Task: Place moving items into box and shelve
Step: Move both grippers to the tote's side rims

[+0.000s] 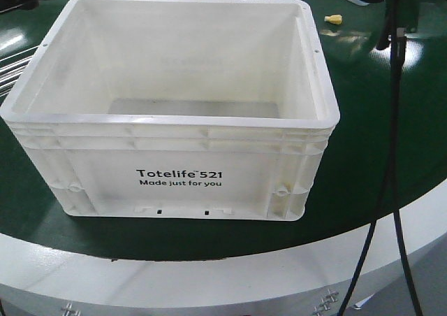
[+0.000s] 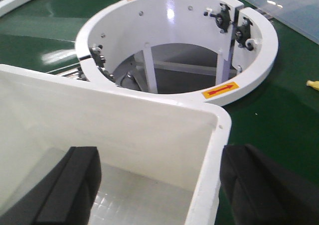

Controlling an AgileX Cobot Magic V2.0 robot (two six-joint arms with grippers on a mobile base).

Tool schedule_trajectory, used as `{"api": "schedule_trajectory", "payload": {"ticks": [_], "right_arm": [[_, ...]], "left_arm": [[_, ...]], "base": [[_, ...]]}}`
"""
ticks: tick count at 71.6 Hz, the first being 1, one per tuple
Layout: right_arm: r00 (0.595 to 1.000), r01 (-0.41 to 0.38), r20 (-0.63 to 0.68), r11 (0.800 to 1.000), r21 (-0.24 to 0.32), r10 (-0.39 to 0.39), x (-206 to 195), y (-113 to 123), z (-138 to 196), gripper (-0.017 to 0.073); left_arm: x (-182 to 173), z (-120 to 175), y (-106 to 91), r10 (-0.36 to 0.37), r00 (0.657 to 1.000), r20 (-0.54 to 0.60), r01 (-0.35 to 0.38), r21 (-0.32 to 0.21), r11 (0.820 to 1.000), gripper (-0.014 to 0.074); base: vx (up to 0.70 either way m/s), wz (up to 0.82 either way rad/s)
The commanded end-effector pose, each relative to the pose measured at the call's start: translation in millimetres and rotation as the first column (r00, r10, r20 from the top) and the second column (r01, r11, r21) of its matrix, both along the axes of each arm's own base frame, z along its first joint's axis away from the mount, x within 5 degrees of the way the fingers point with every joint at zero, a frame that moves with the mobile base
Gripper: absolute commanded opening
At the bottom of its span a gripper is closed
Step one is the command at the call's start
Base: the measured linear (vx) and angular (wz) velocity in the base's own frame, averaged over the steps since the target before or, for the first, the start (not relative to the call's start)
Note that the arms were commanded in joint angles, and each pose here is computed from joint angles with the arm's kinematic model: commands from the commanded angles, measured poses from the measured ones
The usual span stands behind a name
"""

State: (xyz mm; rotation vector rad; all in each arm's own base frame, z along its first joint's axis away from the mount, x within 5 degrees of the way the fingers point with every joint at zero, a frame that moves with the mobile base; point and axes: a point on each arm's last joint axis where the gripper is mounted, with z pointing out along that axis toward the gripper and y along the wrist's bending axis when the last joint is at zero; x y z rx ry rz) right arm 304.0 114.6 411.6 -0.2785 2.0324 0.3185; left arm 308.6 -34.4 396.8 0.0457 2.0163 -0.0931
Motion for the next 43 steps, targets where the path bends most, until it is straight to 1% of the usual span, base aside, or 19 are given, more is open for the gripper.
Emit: {"api": "schedule_trajectory", "payload": {"ticks": [1,5,10,18,30,43], "right_arm": [[0.996,0.033,0.088,0.999,0.011,-0.034,0.6,-6.1,25.0,0.0539],[0.998,0.035,0.055,0.999,-0.013,-0.034,4.7,-5.3,19.2,0.0539],[0.999,0.034,0.018,0.999,-0.030,-0.033,8.0,-4.1,12.4,0.0539],[0.998,0.030,-0.045,0.999,-0.045,-0.032,12.6,-2.0,1.1,0.0539],[0.995,0.026,-0.091,0.998,-0.058,-0.032,13.4,-1.4,-5.1,0.0529],[0.985,0.021,-0.167,0.996,-0.085,-0.035,11.9,-1.8,-13.2,0.0516]], "left_arm": [[0.0,26.4,3.5,0.021,0.993,0.116,-0.017,-0.036,0.999,0.0555],[2.3,22.8,4.2,0.024,0.995,0.099,-0.020,-0.036,0.999,0.0555],[6.1,13.4,3.8,0.025,0.999,0.037,-0.024,-0.030,0.999,0.0555],[9.6,1.2,3.7,0.028,0.998,-0.048,-0.029,-0.019,0.999,0.0555],[13.7,-12.1,3.3,0.030,0.990,-0.136,-0.032,-0.010,0.999,0.0555],[13.8,-20.0,-0.1,0.018,0.978,-0.205,-0.030,-0.055,0.998,0.0555]], "base": [[0.00,0.00],[0.00,0.00],[0.00,0.00],[0.00,0.00],[0.00,0.00],[0.00,0.00]]}}
